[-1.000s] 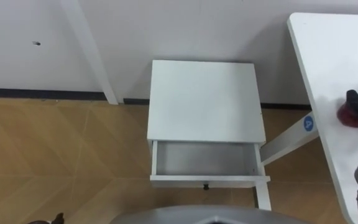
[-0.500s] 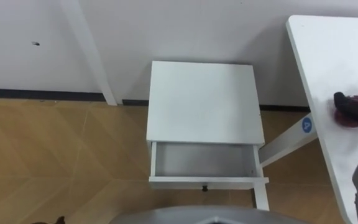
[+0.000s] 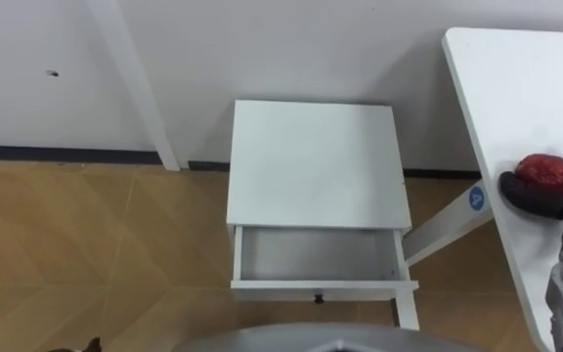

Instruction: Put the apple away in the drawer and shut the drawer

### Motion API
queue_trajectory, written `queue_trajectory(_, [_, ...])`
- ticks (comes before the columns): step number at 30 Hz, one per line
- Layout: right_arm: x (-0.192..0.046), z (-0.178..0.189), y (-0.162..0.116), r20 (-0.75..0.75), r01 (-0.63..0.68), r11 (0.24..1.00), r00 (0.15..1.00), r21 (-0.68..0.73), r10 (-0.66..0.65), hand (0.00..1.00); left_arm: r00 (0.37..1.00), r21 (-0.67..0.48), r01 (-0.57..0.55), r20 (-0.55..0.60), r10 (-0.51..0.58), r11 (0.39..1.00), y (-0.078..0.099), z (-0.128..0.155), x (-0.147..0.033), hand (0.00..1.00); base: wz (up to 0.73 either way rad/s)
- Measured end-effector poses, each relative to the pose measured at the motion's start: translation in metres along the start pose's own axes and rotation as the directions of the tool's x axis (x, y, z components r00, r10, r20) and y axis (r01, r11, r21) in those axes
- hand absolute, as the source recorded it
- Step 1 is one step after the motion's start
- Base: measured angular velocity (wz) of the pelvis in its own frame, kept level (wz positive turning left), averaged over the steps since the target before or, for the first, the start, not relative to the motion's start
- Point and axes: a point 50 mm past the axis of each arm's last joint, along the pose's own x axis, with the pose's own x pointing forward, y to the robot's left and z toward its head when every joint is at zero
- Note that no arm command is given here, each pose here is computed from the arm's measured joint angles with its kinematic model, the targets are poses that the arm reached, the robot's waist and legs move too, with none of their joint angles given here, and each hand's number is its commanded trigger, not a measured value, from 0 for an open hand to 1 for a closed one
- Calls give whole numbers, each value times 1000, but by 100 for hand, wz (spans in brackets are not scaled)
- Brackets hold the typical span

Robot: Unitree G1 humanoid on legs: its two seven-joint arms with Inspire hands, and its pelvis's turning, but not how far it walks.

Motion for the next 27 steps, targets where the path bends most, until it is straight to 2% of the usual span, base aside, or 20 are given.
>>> queue_trajectory(1, [0,0,0,1,-4,1000,1000,-6,4,100,1000,0,0,0,0,1000,0,0,0,0,0])
queue_trajectory(17, [3,5,-6,49,28,991,999,-128,-22,100,1000,6,-1,-15,1,1000,1,-6,-1,0,0])
queue_trajectory(23, [2,13,1,96,-3,977,995,-214,24,100,1000,8,0,-7,0,1000,1,-3,-1,0,-1])
queue_trajectory(27, [-2,20,20,131,-70,951,985,-302,114,100,1000,34,11,2,-11,999,-1,-1,0,0,0])
